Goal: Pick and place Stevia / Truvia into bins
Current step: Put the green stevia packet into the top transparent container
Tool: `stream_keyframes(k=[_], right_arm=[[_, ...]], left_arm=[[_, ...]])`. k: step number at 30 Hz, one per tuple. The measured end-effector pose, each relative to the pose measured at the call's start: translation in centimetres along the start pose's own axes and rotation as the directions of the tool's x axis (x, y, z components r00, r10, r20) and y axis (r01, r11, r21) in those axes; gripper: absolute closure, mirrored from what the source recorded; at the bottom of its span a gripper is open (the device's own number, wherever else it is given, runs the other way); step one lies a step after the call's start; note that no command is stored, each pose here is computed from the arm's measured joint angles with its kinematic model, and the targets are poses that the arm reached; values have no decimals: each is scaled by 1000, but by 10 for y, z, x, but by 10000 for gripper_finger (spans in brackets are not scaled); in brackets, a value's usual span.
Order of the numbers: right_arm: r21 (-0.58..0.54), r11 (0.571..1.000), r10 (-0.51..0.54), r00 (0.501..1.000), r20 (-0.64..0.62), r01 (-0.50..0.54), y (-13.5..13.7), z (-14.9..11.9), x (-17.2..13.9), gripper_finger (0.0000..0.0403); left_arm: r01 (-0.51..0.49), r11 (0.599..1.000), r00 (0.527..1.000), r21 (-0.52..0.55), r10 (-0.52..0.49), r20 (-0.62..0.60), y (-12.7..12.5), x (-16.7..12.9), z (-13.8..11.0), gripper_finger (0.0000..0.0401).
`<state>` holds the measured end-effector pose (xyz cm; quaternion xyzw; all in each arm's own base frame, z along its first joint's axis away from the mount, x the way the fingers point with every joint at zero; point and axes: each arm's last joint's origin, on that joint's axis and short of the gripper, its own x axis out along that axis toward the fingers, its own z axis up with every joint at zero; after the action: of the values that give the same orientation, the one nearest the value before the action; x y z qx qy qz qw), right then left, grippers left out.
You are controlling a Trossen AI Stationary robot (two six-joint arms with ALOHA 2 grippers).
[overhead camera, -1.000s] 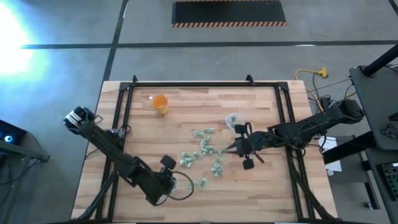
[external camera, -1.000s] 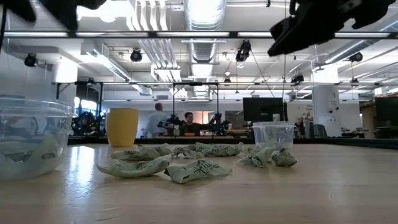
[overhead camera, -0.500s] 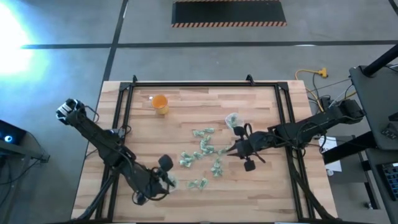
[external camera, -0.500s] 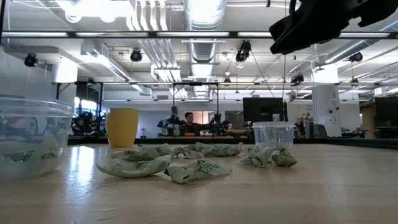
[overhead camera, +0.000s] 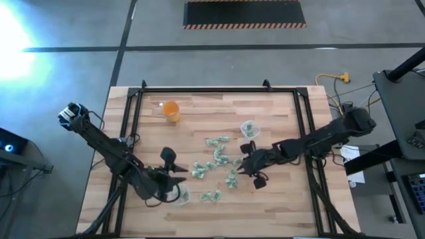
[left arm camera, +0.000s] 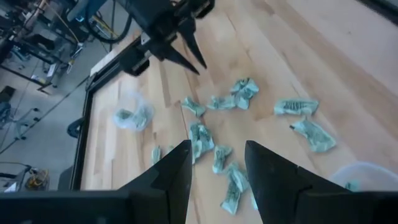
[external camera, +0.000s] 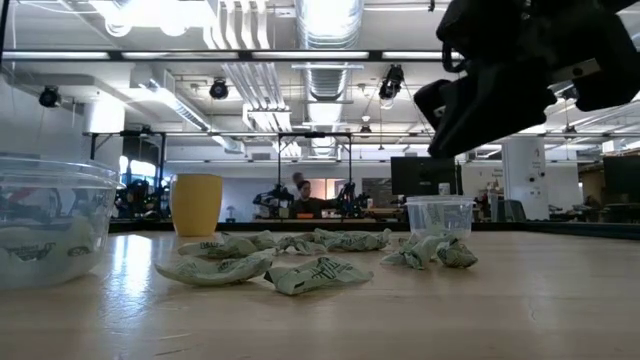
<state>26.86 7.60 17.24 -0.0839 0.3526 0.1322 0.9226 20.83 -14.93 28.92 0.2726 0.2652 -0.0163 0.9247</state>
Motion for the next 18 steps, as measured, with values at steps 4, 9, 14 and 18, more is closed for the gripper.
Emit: stream_keyframes(k=[4, 9, 14, 18], right_arm=[[21, 1000, 0, 1000, -20, 1, 0, 5, 11, 346], [42, 999, 3, 998, -67, 0, 0, 9, 19, 346], [69, 998, 7, 995, -99, 0, 0, 8, 25, 346], [94, 996, 9, 991, -132, 4, 1, 4, 31, 346]], left_arm=[[-4, 1000, 1000, 0, 4, -1, 0, 0, -1, 269], [-8, 1000, 1000, 0, 8, 1, 0, 0, -1, 269], [-7, 1000, 1000, 5, 7, -3, -1, 1, -2, 269], [-7, 1000, 1000, 13, 7, -12, -2, 2, -5, 269]])
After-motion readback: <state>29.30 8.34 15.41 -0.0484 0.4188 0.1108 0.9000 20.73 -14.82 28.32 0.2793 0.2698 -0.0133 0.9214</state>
